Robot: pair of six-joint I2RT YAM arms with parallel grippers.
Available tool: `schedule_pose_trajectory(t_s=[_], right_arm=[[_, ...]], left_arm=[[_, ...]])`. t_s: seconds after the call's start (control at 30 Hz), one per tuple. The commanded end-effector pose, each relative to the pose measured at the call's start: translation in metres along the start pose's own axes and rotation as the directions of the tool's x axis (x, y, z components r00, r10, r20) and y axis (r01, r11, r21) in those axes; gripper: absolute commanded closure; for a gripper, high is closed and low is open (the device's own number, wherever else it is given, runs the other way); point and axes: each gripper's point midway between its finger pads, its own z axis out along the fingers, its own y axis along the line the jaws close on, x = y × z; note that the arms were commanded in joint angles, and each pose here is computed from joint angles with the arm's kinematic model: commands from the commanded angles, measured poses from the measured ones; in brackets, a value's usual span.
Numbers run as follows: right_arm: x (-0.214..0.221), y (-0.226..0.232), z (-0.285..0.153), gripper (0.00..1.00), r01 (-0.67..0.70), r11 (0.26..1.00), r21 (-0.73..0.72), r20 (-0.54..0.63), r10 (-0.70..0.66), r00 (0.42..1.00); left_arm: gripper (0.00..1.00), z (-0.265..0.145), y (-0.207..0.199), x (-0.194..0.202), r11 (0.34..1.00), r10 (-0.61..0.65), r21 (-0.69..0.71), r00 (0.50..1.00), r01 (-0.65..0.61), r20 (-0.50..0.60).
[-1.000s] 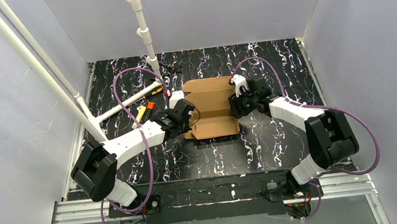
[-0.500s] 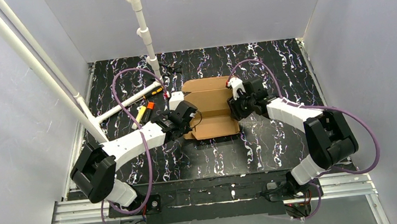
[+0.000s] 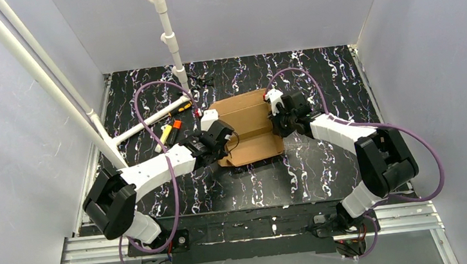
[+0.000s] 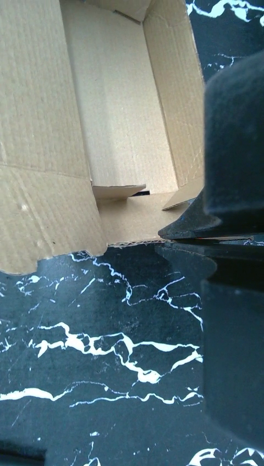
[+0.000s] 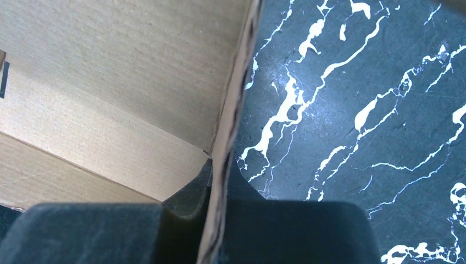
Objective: Fold the paper box
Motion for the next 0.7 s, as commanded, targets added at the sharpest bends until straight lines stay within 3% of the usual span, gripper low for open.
schedule_pose_trajectory(t_s=[0.0, 0.13, 0.27, 0.47, 0.67], right_arm=[[-0.013, 0.003, -0.002, 0.99, 0.019, 1.000, -0.003, 0.026, -0.019, 0.999], [-0.015, 0.002, -0.002, 0.99, 0.013, 1.000, 0.005, 0.036, -0.013, 0.999], [-0.011, 0.004, 0.002, 0.99, 0.001, 1.000, -0.003, 0.027, -0.001, 1.000], [-0.009, 0.005, 0.006, 0.99, -0.007, 1.000, -0.011, 0.016, 0.007, 1.000], [-0.008, 0.004, 0.007, 0.99, -0.008, 1.000, -0.009, 0.014, 0.008, 1.000]], left_arm=[[1.00, -0.020, -0.019, -0.031, 0.993, -0.052, 0.106, 0.995, 0.043, 0.082], [1.00, -0.026, -0.030, -0.026, 0.977, -0.087, 0.199, 0.994, 0.071, 0.069], [0.91, -0.028, -0.044, -0.023, 0.952, -0.127, 0.286, 0.990, 0.105, 0.060], [0.87, -0.020, -0.054, -0.010, 0.944, -0.108, 0.313, 0.994, 0.102, 0.003], [0.66, -0.020, -0.059, -0.003, 0.932, -0.103, 0.346, 0.994, 0.108, -0.032]])
